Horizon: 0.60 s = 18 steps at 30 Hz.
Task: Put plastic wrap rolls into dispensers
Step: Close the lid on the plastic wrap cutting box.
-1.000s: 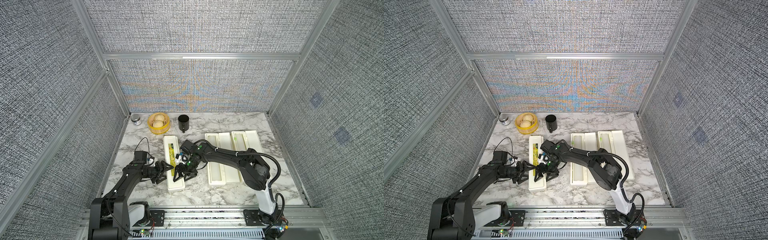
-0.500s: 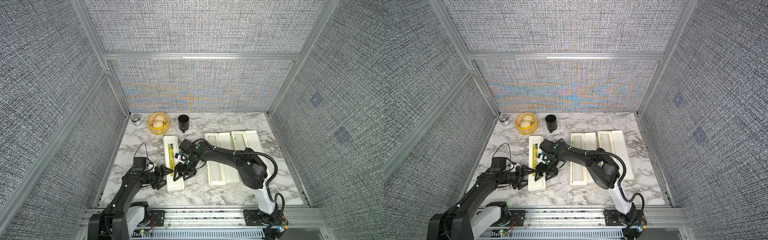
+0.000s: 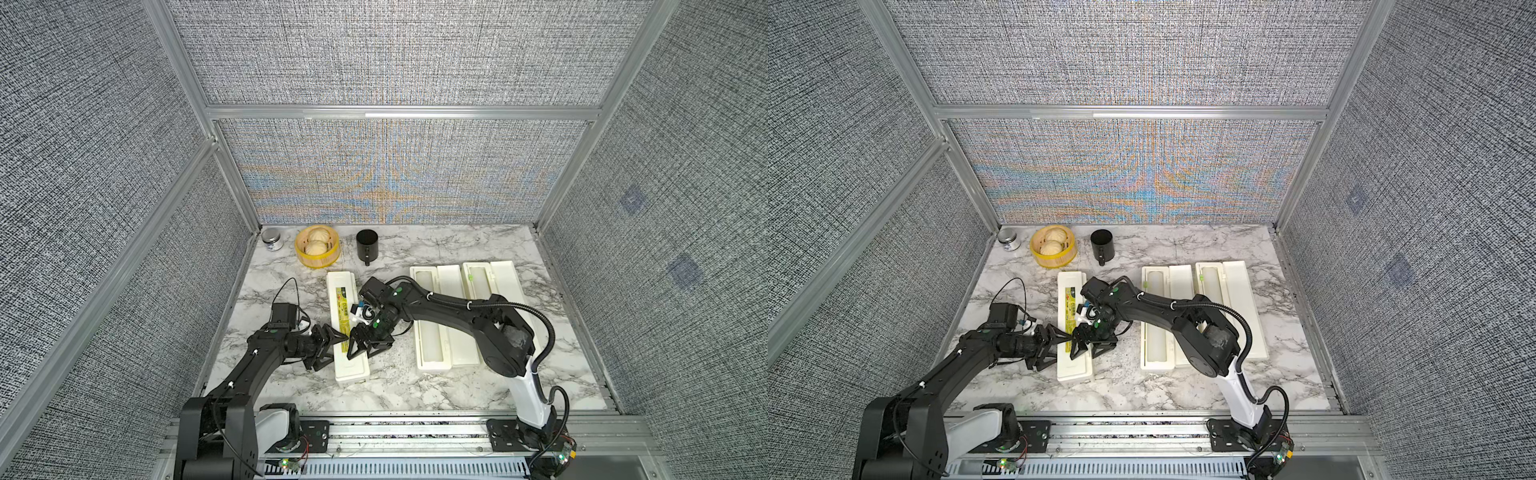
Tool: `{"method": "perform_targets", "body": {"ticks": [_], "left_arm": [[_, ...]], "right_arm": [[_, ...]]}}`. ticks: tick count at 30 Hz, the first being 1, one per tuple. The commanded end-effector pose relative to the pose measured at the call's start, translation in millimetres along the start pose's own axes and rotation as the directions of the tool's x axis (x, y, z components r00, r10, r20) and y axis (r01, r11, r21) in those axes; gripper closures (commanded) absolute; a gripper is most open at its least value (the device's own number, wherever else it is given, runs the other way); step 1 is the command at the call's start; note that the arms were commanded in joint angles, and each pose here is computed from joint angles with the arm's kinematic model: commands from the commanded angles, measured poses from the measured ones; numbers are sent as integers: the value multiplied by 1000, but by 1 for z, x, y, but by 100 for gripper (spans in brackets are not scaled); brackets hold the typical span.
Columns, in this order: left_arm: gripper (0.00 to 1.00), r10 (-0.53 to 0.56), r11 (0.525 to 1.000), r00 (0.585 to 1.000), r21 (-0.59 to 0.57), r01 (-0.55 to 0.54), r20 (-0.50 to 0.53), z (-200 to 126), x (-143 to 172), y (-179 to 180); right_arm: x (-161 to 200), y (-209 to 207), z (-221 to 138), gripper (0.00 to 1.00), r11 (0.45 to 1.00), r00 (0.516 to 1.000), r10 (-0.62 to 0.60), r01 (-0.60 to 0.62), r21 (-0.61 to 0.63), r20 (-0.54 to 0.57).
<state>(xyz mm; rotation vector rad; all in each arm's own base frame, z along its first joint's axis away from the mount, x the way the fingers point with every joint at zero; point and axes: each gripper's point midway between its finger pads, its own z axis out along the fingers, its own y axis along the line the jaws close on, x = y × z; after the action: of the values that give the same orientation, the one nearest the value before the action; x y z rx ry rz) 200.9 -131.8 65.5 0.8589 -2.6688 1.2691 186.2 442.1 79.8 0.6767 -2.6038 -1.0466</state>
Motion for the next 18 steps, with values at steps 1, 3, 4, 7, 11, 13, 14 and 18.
{"method": "perform_targets", "body": {"ticks": [1,3,4,7,11,13,14,18], "left_arm": [[30,-64,991,997,-113,67,32,2,-6,21],[29,-37,990,998,-136,44,55,-1,-17,14],[28,-22,989,998,-144,29,52,-1,-21,11],[28,2,987,999,-161,4,33,0,-33,3],[27,22,980,999,-196,-13,46,-1,-49,-1],[27,40,975,997,-220,-26,63,-5,-60,-3],[27,51,973,997,-229,-35,65,-5,-66,-4],[27,80,974,993,-220,-59,86,-3,-93,-19]], "right_arm": [[-6,3,-5,25,999,999,24,-24,-28,21],[-12,5,-14,23,999,999,10,-8,-43,44],[-15,5,-17,22,999,999,10,-7,-52,54],[-25,0,-25,21,997,997,24,-18,-71,80],[-37,-9,-34,20,997,994,33,-25,-76,108],[-45,-14,-38,20,996,991,40,-31,-78,124],[-50,-16,-41,20,996,990,43,-32,-82,135],[-69,-21,-52,20,994,984,52,-35,-101,168]]}}
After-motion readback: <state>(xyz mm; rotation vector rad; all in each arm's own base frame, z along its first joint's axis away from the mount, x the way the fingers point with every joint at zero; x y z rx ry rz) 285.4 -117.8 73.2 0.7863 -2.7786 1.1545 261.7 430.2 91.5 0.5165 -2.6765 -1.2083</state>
